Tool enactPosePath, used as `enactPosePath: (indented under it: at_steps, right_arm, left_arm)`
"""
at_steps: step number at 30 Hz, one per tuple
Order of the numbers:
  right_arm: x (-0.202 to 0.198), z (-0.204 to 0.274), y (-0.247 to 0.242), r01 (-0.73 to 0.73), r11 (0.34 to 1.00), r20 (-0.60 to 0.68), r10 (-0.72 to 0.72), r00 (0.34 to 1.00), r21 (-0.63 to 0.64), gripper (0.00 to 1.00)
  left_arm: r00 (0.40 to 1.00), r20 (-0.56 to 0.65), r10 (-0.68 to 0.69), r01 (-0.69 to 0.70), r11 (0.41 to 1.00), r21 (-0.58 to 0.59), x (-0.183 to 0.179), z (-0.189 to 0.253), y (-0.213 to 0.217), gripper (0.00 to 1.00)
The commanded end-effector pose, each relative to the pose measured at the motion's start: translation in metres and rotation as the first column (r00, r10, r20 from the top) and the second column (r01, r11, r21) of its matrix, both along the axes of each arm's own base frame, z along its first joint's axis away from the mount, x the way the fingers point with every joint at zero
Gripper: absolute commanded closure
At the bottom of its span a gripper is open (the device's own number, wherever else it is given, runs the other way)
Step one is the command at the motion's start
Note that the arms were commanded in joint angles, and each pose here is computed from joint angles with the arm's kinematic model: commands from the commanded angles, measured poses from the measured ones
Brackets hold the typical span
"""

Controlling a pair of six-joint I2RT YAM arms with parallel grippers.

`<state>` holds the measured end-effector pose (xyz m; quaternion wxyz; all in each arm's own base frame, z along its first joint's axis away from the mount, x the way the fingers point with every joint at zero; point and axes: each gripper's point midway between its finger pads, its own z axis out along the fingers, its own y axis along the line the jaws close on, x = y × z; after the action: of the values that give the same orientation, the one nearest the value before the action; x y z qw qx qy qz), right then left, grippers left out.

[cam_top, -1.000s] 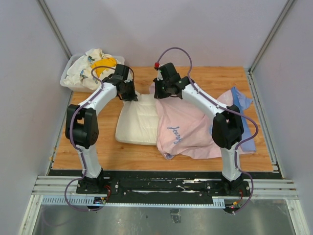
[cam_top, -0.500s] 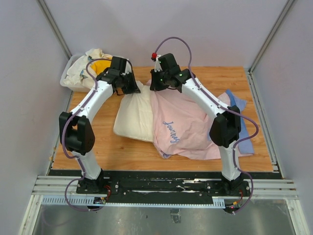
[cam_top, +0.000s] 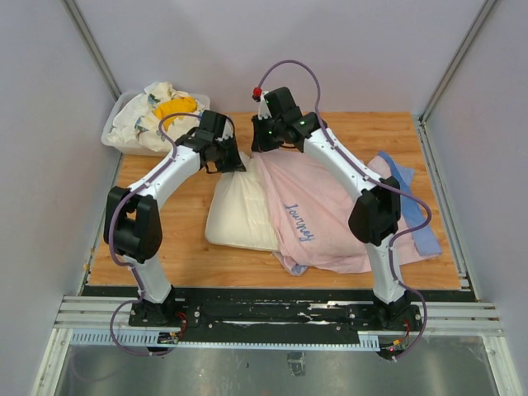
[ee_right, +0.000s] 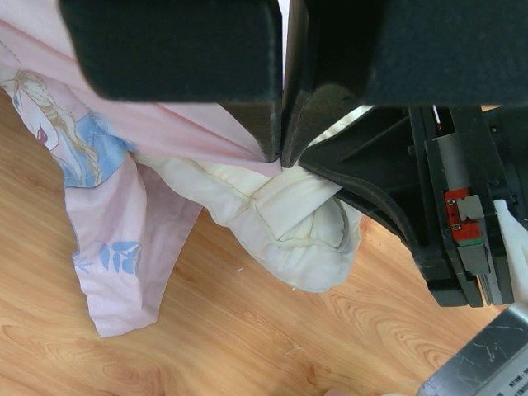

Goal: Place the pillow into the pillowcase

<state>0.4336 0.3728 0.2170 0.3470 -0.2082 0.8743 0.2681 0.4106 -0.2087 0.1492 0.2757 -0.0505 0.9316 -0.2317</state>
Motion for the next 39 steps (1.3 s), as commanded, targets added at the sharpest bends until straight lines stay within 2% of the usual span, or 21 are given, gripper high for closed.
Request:
enactPosePath:
  at_steps: [1,9,17,21,24,27,30,37,39]
  right_arm:
    - [-0.017,0.016,0.035,-0.102,0.991,0.033,0.1,0.994,0.082,0.99]
    - [-0.018,0.014,0.026,-0.081,0.994,0.037,0.079,0.996,0.07,1.0]
    - [-0.03,-0.014,0.012,-0.063,0.997,-0.023,0.065,0.998,0.049,0.99]
    - [-0.035,-0.032,0.003,-0.05,0.998,-0.057,0.051,0.997,0.024,0.94]
    - [-0.037,-0.043,-0.004,-0.036,0.999,-0.078,0.036,0.996,0.006,0.83]
    - [-0.038,-0.042,-0.012,-0.019,1.0,-0.077,0.019,0.997,-0.006,0.64]
    - [-0.043,-0.034,-0.02,-0.011,1.0,-0.061,0.009,0.998,-0.019,0.59]
    - [-0.066,-0.031,-0.046,0.008,0.997,-0.071,-0.013,0.997,-0.075,0.53]
    - [-0.076,-0.032,-0.05,0.0,0.996,-0.076,-0.007,0.997,-0.089,0.53]
  left_arm:
    - [0.994,0.076,-0.084,0.093,0.988,-0.122,0.003,0.035,-0.039,1.0]
    - [0.988,0.135,-0.074,0.084,0.994,-0.069,0.02,0.075,-0.031,1.0]
    - [0.994,0.042,-0.101,0.105,0.989,-0.105,0.007,0.023,-0.038,1.0]
    - [0.995,-0.002,-0.099,0.099,0.992,-0.084,0.002,-0.004,-0.034,1.0]
    - [0.995,-0.026,-0.098,0.095,0.992,-0.081,-0.002,-0.018,-0.033,1.0]
    - [0.995,-0.042,-0.095,0.091,0.993,-0.074,-0.004,-0.028,-0.032,1.0]
    - [0.994,-0.055,-0.095,0.091,0.993,-0.072,-0.008,-0.035,-0.031,0.98]
    - [0.996,-0.034,-0.077,0.074,0.995,-0.072,-0.012,-0.025,-0.022,0.65]
    - [0.997,-0.032,-0.068,0.065,0.995,-0.074,-0.014,-0.02,-0.017,0.61]
